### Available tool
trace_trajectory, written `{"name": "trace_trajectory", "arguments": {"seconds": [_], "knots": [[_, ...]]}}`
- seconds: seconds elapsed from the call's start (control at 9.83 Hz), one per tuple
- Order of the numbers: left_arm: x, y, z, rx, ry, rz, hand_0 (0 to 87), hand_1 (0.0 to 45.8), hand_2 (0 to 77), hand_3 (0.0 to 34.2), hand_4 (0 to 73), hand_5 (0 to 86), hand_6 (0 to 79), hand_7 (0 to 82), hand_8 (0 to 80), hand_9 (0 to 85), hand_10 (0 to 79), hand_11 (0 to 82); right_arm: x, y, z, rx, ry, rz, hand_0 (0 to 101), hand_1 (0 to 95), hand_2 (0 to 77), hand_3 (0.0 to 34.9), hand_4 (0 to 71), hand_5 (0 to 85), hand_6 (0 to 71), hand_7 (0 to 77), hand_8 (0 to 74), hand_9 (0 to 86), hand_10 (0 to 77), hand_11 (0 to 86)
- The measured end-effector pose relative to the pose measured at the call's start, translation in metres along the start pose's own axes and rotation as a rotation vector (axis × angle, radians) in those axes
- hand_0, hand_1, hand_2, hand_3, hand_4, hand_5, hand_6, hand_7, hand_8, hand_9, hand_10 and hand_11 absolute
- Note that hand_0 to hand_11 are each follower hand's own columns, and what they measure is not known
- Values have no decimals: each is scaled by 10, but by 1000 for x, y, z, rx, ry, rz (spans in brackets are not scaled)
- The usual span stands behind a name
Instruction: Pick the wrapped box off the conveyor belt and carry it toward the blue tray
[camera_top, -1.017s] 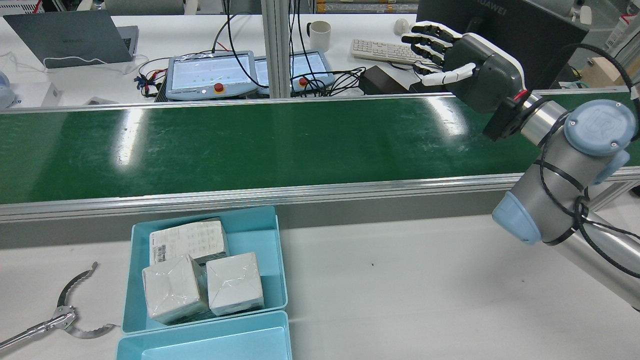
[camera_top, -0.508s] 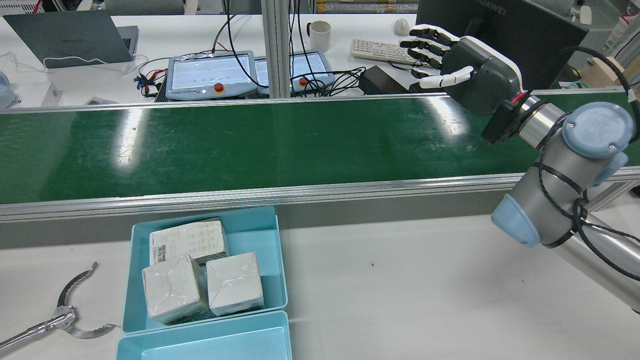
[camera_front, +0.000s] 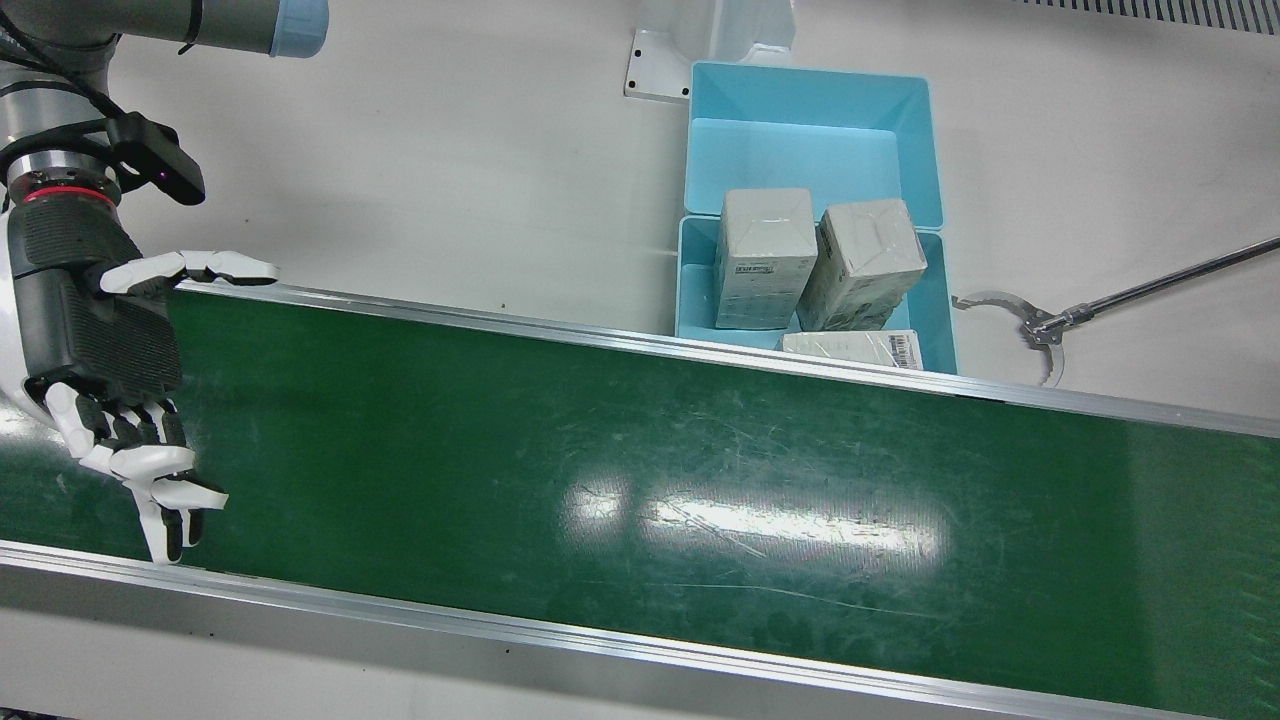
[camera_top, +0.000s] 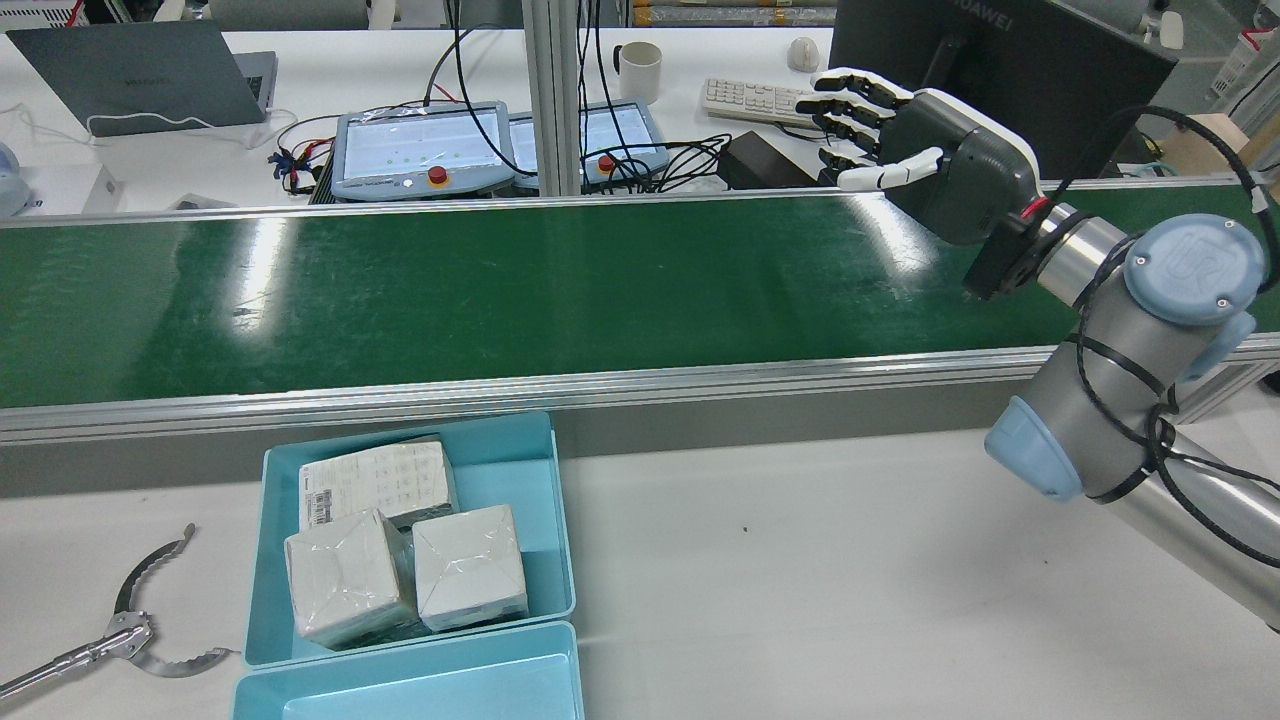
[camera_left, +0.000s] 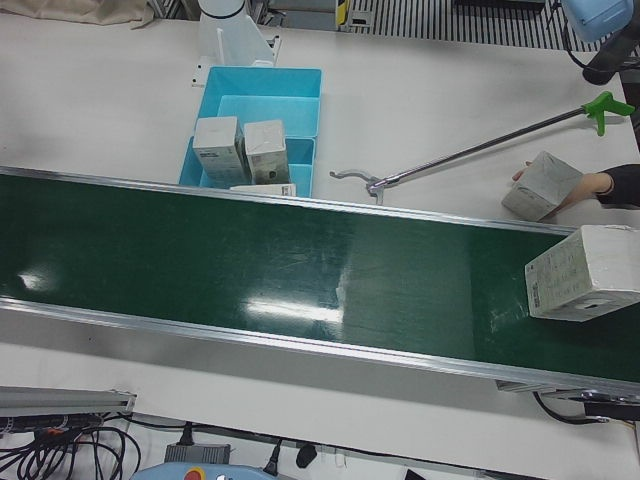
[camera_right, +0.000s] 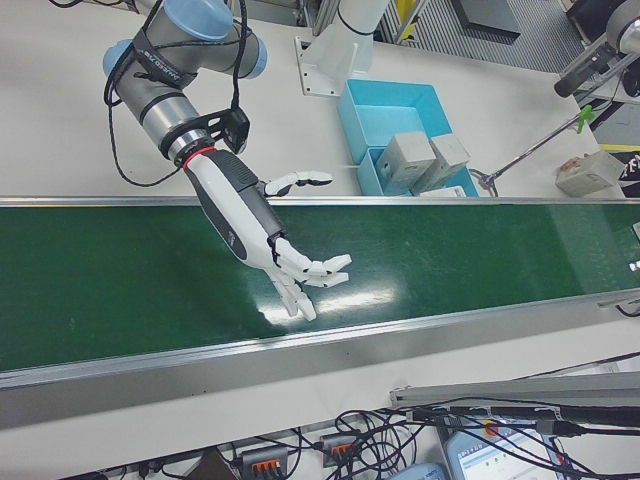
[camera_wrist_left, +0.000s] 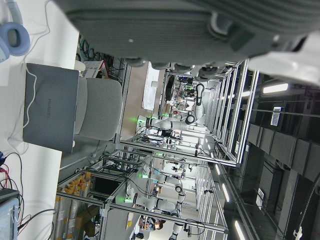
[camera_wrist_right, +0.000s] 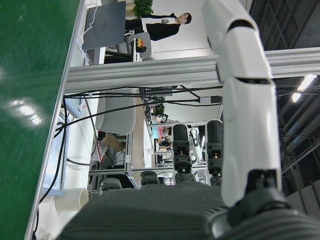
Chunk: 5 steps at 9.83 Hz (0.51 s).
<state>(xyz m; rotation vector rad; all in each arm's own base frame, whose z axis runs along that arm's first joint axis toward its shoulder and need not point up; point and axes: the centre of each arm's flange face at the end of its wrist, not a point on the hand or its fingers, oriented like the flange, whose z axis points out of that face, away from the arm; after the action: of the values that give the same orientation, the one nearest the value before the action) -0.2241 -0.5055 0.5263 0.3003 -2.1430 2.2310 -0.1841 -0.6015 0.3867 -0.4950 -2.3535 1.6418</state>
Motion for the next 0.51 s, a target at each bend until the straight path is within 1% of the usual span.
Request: {"name": "trace_trajectory", "arguments": {"seconds": [0.1,0.2,0.31,0.41,0.51], "knots": [[0,0,0,0,0,0,0,0,5,0,0,11,0,0,0,0,5,0,0,1,0,-2,0,1,497,175,180,146,98,327,38,229,0,54,0,11],[0,0,0,0,0,0,0,0,5,0,0,11,0,0,0,0,5,0,0,2,0,-4,-1,1,496,175,180,147,98,327,38,207,0,54,0,11],[0,0,0,0,0,0,0,0,5,0,0,11,0,0,0,0,5,0,0,2,0,-6,-1,2,496,175,180,147,98,327,38,218,0,54,0,16],[0,0,0,0,0,0,0,0,5,0,0,11,0,0,0,0,5,0,0,3,0,-6,0,2,496,175,180,146,98,327,0,218,0,54,0,11],[0,0,0,0,0,0,0,0,5,0,0,11,0,0,0,0,0,0,0,3,0,-6,-1,2,496,175,180,147,93,327,22,224,0,54,0,16]]}}
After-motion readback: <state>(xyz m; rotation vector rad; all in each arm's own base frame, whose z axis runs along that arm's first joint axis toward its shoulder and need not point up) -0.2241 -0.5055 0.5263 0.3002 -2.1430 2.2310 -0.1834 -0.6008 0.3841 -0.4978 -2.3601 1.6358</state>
